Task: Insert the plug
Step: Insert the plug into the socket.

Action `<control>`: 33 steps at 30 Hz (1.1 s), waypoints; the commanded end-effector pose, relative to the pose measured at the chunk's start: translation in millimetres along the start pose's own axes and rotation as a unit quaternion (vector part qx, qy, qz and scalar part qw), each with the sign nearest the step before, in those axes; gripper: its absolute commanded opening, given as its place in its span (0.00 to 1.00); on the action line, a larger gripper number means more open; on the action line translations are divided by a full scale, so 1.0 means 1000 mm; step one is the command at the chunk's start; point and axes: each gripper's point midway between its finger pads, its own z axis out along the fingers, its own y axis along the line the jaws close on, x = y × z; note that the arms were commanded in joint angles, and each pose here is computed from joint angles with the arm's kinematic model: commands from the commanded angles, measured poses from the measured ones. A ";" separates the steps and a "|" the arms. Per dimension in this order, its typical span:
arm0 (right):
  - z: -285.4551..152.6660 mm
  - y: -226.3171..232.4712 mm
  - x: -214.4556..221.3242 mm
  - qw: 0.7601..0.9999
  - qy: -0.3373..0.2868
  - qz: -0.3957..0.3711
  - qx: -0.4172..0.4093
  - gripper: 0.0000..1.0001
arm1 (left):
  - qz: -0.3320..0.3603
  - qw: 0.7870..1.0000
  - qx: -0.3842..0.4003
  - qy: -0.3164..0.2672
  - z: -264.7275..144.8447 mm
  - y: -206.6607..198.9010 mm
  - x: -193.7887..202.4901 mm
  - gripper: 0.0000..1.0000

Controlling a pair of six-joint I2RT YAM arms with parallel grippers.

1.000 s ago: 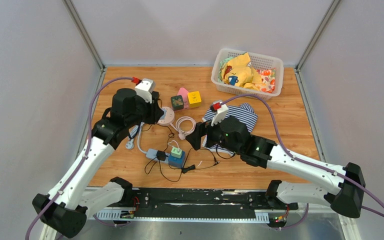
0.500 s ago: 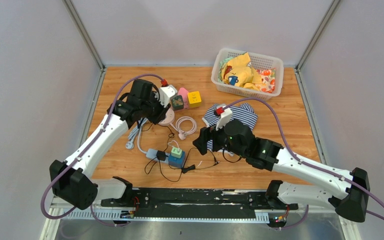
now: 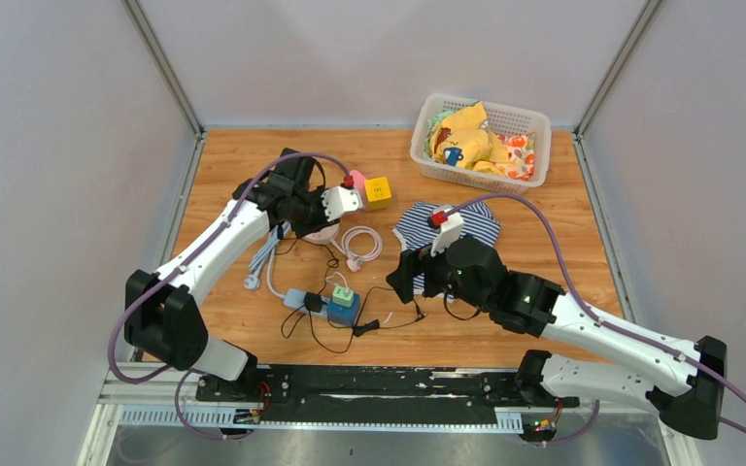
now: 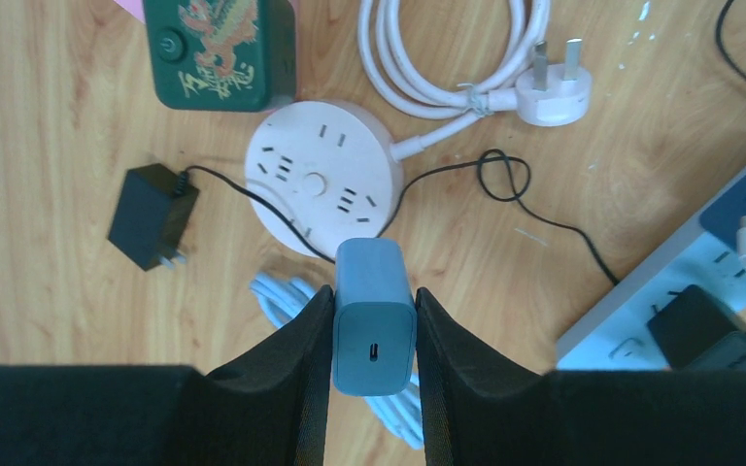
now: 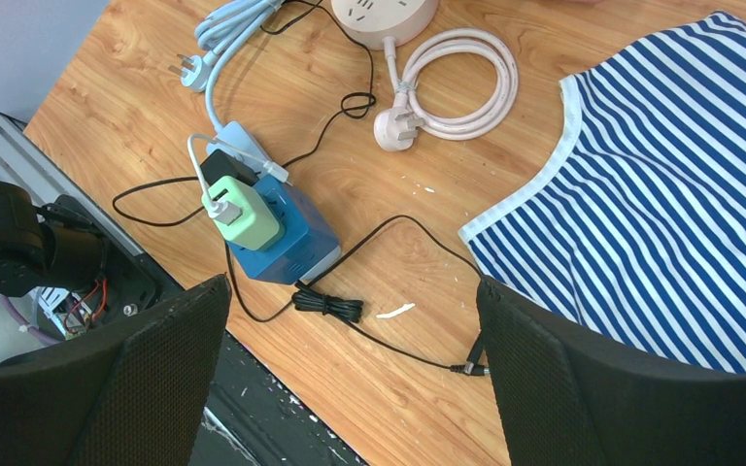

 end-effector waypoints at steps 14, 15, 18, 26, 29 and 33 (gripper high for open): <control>-0.018 -0.018 -0.002 0.999 -0.014 -0.019 0.033 0.95 | 0.080 0.990 0.100 0.055 0.033 0.014 0.012 0.00; -0.018 -0.019 -0.002 0.999 -0.015 -0.021 0.035 0.95 | 0.079 0.990 0.104 0.055 0.036 0.014 0.012 0.00; -0.019 -0.020 -0.003 0.999 -0.016 -0.023 0.039 0.95 | 0.079 0.988 0.122 0.058 0.043 0.013 0.014 0.00; -0.016 -0.020 -0.007 0.998 -0.018 -0.030 0.045 0.95 | 0.082 0.984 0.149 0.060 0.058 0.020 0.016 0.00; -0.014 -0.021 -0.007 0.998 -0.016 -0.033 0.049 0.95 | 0.082 0.983 0.155 0.061 0.061 0.024 0.016 0.00; -0.013 -0.022 -0.008 0.998 -0.016 -0.038 0.053 0.95 | 0.075 0.981 0.169 0.057 0.065 0.023 0.014 0.00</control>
